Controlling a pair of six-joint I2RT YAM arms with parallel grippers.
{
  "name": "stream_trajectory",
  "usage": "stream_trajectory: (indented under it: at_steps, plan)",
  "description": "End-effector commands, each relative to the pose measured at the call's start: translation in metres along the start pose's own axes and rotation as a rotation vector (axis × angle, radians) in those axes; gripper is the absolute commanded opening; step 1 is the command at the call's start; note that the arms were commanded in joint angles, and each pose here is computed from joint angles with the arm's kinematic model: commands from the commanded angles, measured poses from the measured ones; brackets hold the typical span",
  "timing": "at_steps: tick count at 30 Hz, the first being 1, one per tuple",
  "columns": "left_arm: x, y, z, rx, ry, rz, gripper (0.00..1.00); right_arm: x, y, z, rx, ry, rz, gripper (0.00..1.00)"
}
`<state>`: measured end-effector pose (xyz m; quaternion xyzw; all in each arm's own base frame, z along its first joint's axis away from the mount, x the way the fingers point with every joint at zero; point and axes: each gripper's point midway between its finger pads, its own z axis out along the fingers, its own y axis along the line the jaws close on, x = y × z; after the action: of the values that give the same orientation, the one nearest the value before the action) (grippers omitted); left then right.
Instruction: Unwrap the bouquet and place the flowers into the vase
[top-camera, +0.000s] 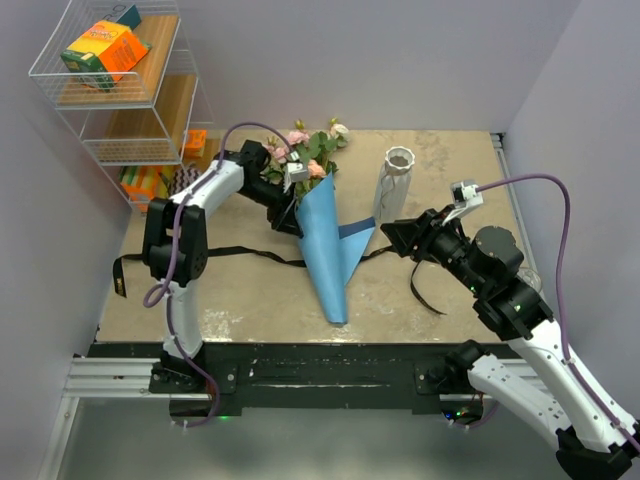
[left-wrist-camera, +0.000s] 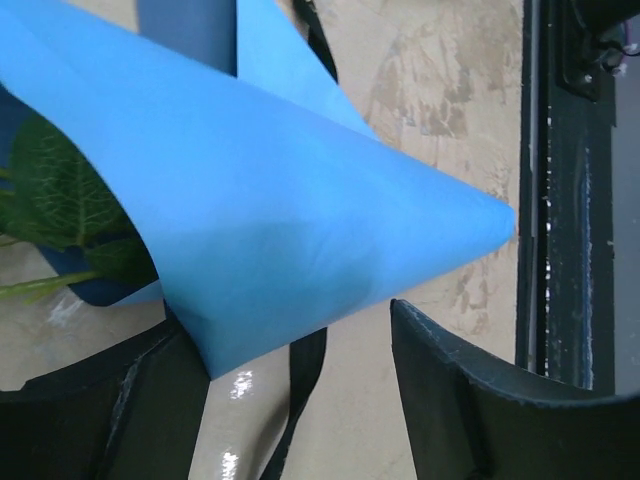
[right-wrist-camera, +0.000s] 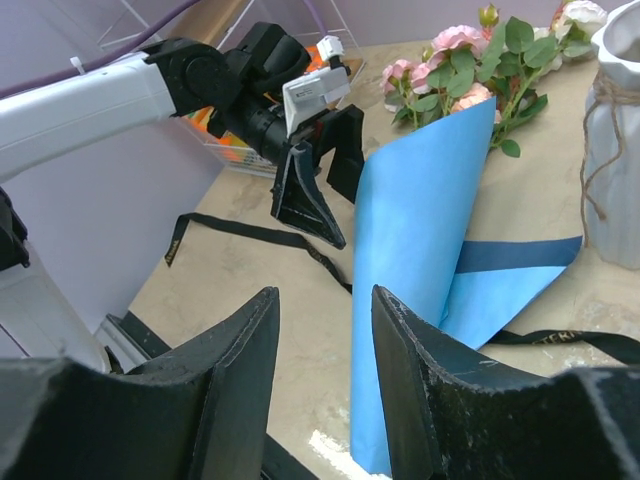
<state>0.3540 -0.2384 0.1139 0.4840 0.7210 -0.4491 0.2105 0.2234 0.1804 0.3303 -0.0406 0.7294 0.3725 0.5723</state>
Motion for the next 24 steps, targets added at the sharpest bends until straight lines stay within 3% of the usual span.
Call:
stream_trajectory:
  at_steps: [1,4,5,6,9,15,24]
  plan:
    - [-0.045,-0.037,-0.024,0.022,-0.085,0.131,0.69,-0.014,0.012,-0.004,-0.053,-0.052,0.010,0.46]
    - [-0.055,-0.050,-0.025,0.052,-0.094,0.147,0.61,-0.013,0.012,-0.005,-0.053,-0.050,0.015,0.46]
    - [-0.054,-0.057,-0.024,0.072,-0.085,0.138,0.56,-0.014,0.013,-0.005,-0.053,-0.052,0.014,0.45]
    - [-0.063,-0.062,-0.026,0.084,-0.099,0.153,0.44,-0.015,0.012,-0.006,-0.050,-0.054,0.016,0.45]
    - [-0.082,-0.079,-0.029,0.100,-0.117,0.179,0.29,-0.017,0.013,-0.007,-0.048,-0.059,0.011,0.45]
    - [-0.110,-0.115,-0.030,0.136,-0.162,0.226,0.27,-0.023,0.013,-0.011,-0.036,-0.073,0.007,0.45]
    - [-0.140,-0.156,0.008,0.201,-0.154,0.230,0.26,-0.032,0.013,-0.018,-0.019,-0.097,0.003,0.45]
